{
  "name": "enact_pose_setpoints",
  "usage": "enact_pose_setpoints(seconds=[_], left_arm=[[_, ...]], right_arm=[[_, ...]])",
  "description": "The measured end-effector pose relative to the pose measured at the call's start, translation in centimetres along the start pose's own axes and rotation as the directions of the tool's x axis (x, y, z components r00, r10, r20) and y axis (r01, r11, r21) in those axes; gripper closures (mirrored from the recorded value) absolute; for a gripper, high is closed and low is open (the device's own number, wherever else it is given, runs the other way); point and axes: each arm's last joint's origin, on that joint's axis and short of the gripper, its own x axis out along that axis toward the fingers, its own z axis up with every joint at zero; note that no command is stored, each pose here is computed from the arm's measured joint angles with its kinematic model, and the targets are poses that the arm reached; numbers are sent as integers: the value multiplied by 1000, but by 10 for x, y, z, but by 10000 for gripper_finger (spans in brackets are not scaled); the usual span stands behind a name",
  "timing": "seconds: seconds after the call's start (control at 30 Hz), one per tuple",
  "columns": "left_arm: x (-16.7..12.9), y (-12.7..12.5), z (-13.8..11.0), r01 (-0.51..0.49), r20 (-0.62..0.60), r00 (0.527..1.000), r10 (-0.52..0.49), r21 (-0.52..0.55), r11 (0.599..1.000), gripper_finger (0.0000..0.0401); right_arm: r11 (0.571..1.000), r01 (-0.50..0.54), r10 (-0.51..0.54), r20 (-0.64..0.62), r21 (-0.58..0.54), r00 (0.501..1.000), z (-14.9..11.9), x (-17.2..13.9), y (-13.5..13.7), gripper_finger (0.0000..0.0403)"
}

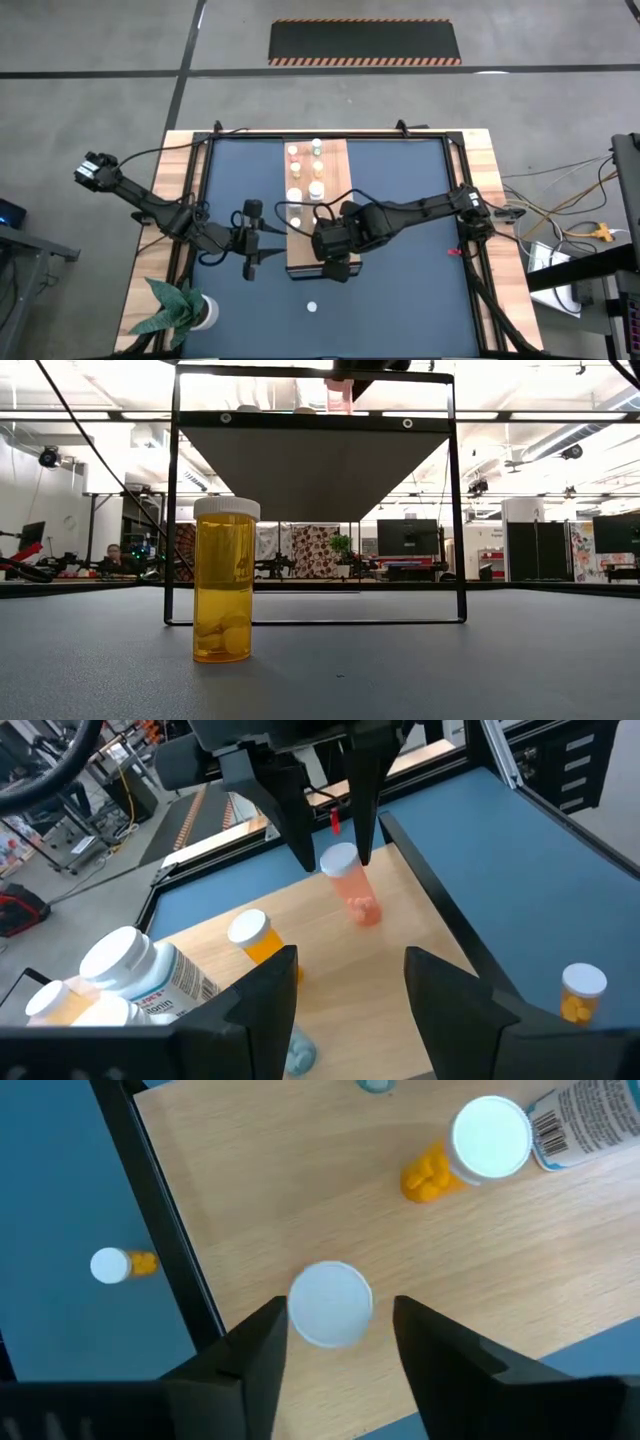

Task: Pick and place medicine bottles onto shelf by color
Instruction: Put the pink pill bottle on the shelf

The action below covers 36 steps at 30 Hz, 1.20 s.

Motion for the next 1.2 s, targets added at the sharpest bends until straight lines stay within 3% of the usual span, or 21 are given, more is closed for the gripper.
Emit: enact_pose_setpoints(seconds=[0.2,0.4,0.6,0.87,1.2], left_arm=[[0,0,-1,0,1,1000,0,0,1000,232],[1,0,-1,0,1,1000,0,0,1000,232],[1,0,-1,0,1,1000,0,-1,1000,232],[1,-1,-1,0,0,1000,0,0,1000,232],[1,-1,-1,0,-1,1000,0,0,1000,232]], right_arm=[[1000,-4,4,7,-5,1000,-1,-6,-2,198],[1000,-27,27,31,-5,999,-7,-33,-11,203],[998,62,-63,-39,-25,997,-19,-40,-21,265],[996,80,-82,-63,-37,995,-20,-2,-13,382],[998,-36,35,-15,-51,999,-14,14,-4,394]])
